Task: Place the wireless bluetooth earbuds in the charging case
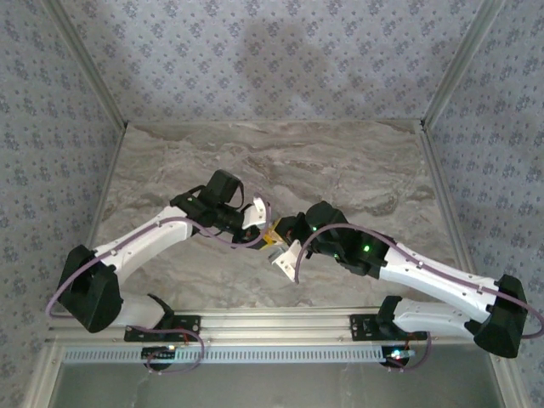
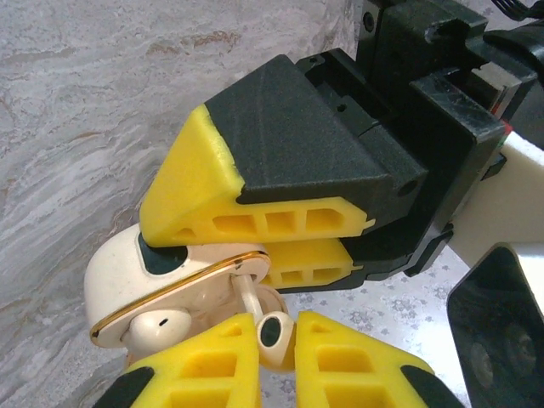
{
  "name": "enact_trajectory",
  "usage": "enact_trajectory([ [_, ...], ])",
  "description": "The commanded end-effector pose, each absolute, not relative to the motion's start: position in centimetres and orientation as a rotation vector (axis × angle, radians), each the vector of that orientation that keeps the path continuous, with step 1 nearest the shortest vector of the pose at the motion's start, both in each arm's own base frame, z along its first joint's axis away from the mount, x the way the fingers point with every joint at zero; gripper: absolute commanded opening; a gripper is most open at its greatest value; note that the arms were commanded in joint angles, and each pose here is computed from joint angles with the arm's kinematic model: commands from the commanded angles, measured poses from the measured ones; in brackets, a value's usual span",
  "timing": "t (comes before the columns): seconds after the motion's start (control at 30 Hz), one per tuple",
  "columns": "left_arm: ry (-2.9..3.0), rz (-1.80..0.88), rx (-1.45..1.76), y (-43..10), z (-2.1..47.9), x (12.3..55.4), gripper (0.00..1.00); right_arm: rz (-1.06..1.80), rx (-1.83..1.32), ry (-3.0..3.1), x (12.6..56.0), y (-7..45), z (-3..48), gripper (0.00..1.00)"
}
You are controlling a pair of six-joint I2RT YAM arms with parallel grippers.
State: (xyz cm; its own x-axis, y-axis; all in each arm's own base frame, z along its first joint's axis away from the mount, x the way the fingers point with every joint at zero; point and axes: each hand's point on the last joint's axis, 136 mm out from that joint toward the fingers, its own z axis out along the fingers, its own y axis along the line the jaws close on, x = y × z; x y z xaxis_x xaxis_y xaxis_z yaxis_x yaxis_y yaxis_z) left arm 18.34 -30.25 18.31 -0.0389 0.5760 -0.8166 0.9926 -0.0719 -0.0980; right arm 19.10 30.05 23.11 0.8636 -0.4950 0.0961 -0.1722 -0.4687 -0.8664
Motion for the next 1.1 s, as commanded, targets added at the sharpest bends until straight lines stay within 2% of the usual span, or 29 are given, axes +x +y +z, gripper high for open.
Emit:
enact_trajectory([
  [0.0,1.545,-0.92,1.66,-30.9,20.4,19.5,0.19,-0.346,-2.117,0.412,17.3,30.6,21.8,0.16],
  [0.6,1.543,-0.925,1.643,-30.8,20.5,19.4,0.19,-0.405,-2.201,0.306,16.6,29.5,20.5,0.15],
  [0.83,1.542,-0.943,1.629,-31.0,20.5,19.4,0.19,-0.446,-2.049,0.374,18.5,30.9,23.5,0.14],
  [1.07,1.544,-0.958,1.613,-31.0,20.6,19.4,0.19,-0.431,-1.987,0.389,18.6,31.3,24.6,0.14],
])
